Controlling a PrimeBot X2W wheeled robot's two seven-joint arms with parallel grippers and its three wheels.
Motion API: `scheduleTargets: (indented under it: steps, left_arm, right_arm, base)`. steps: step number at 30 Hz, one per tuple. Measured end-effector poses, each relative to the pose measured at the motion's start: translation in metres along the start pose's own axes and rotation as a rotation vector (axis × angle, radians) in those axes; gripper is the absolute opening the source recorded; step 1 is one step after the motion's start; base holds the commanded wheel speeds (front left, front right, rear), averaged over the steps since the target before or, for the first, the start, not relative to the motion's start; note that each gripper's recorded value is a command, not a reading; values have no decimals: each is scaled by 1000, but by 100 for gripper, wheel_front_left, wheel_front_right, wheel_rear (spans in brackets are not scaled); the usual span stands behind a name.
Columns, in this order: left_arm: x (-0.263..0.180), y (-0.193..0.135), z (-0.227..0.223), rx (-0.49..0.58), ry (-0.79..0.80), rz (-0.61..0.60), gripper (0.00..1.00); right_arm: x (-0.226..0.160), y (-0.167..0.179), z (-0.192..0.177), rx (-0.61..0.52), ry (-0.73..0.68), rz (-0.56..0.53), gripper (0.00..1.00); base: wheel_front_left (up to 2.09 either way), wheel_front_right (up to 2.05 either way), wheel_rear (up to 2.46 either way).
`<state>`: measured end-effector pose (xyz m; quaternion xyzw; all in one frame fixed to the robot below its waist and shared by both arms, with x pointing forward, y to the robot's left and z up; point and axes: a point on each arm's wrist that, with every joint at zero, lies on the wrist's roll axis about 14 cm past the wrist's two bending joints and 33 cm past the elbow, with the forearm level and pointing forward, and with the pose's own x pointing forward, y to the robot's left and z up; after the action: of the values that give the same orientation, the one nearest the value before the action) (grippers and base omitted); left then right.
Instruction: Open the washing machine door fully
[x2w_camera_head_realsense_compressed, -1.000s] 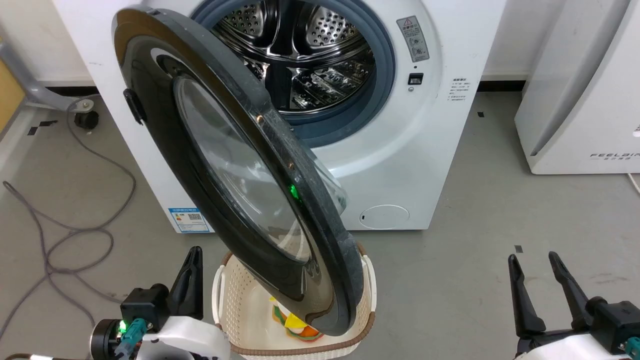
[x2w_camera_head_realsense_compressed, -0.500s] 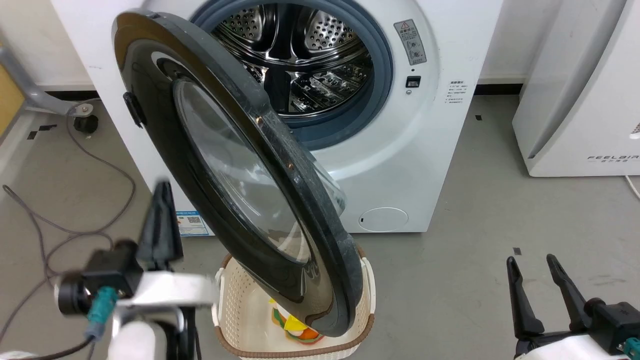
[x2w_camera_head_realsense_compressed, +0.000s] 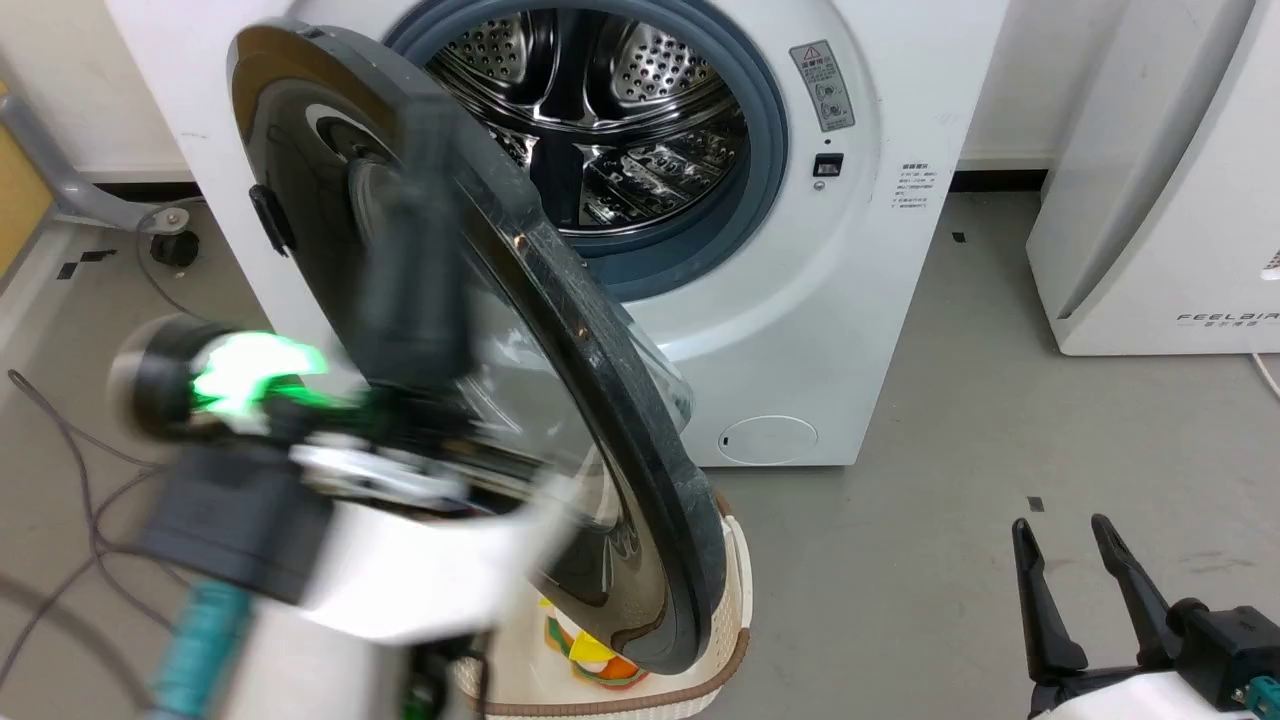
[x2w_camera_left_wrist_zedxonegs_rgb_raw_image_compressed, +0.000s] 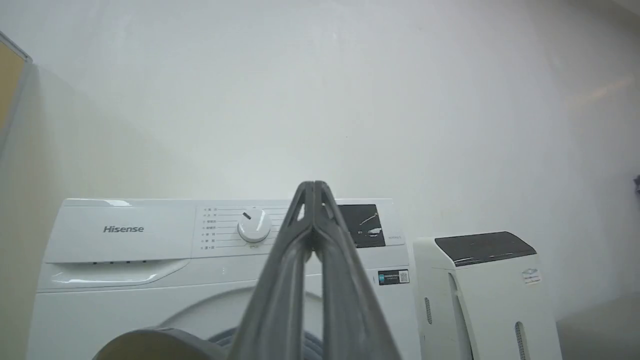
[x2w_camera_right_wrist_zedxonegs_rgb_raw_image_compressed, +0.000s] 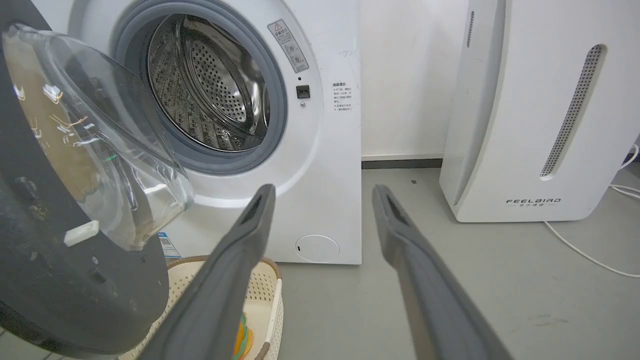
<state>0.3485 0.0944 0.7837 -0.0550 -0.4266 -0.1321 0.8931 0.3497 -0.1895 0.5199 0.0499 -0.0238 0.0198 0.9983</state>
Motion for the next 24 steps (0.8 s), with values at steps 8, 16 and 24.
scheduleTargets:
  steps: [8,16,24]
  left_arm:
    - [-11,-92,-15,-248,141,-243,0]
    - [-72,-154,-69,-424,500,-373,0]
    - [-148,-172,-132,-412,841,-406,0]
  right_arm:
    - [-2,-3,-6,9,17,-12,100]
    - [-1,-5,-12,11,35,-16,100]
    - [-2,-5,-18,16,53,-19,100]
  base:
    - [0,0,0]
    - [0,0,0]
    - [0,0,0]
